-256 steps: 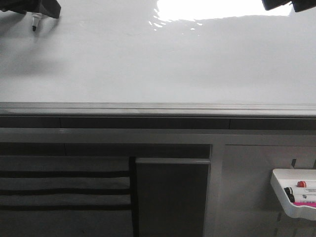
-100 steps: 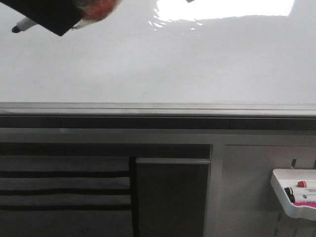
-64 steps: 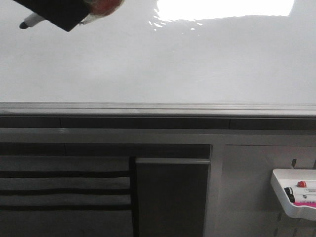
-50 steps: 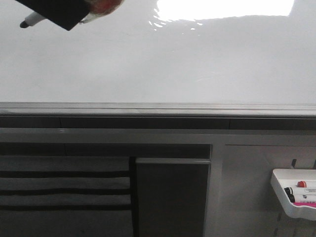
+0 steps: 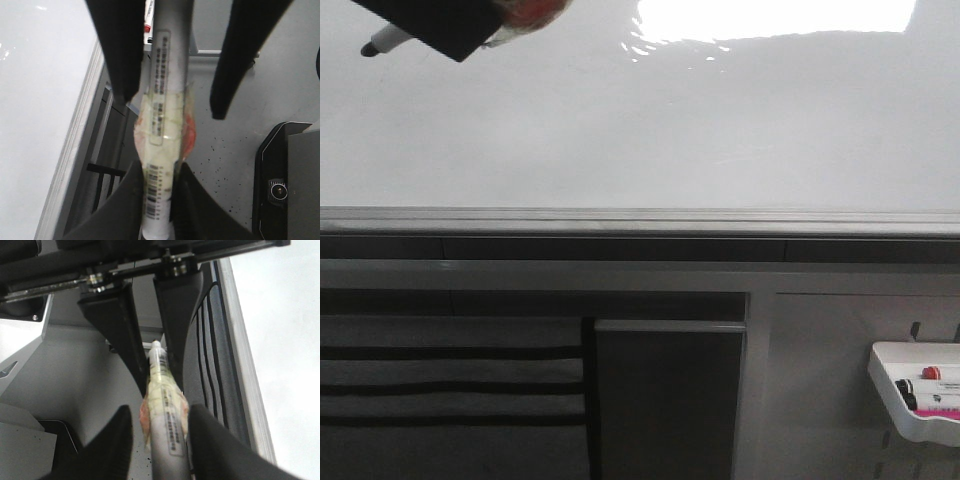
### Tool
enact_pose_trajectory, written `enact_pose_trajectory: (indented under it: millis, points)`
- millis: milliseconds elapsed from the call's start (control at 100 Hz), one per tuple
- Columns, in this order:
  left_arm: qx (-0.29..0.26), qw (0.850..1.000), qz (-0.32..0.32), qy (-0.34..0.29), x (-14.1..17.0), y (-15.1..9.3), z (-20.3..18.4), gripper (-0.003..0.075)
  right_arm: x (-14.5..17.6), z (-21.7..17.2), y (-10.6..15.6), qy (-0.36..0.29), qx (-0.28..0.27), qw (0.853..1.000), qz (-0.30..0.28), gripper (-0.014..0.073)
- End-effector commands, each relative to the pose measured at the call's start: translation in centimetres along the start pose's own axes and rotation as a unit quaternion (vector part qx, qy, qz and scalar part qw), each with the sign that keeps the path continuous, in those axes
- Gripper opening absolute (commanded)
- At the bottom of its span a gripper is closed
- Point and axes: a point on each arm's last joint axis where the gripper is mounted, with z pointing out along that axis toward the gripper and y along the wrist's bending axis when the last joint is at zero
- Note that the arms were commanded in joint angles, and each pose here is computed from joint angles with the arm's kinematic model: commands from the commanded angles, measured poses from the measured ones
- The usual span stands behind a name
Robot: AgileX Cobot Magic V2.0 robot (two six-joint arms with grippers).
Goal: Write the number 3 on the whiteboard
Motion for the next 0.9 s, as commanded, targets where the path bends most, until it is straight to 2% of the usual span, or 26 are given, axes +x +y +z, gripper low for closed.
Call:
enact_pose_trajectory:
  millis: [0, 90, 300, 400, 520, 590, 750, 890]
  points:
    - [-0.026, 0.999, -0.002, -0.045, -1.4, 0.4, -1.2, -0.002, -1.6, -1.2, -0.4, -0.038, 0.03, 0.999, -0.004, 0.0127]
    - [-0.026, 0.999, -0.002, -0.045, -1.4, 0.4, -1.2, -0.002, -1.6, -1.2, -0.4, -0.038, 0.03, 0.999, -0.005, 0.0078]
    - [-0.026, 0.999, -0.002, -0.045, -1.4, 0.4, -1.2, -0.0004, -1.6, -1.2, -0.5, -0.038, 0.031, 0.999, -0.005, 0.0036]
    - [-0.027, 0.999, -0.002, -0.047, -1.4, 0.4, -1.2, 0.0125, -1.6, -1.2, -0.5, -0.039, 0.035, 0.999, -0.004, 0.0027]
    - [-0.04, 0.998, -0.001, -0.044, -1.3, 0.6, -1.4, 0.0356, -1.6, -1.3, -0.7, -0.038, 0.045, 0.998, -0.007, 0.0027]
    - [-0.054, 0.997, -0.023, -0.046, -1.0, 1.0, -2.0, 0.0425, -1.8, -1.9, -0.7, -0.041, 0.066, 0.997, -0.01, 0.0027]
    - [-0.106, 0.987, -0.106, -0.063, 0.1, 1.9, -4.6, 0.0426, -2.3, -4.5, -1.0, -0.04, 0.15, 0.988, 0.022, 0.0027]
    - [-0.176, 0.962, -0.188, -0.088, 1.8, 2.3, -7.3, 0.0426, -1.4, -7.4, -1.0, -0.034, 0.207, 0.972, 0.102, 0.0028]
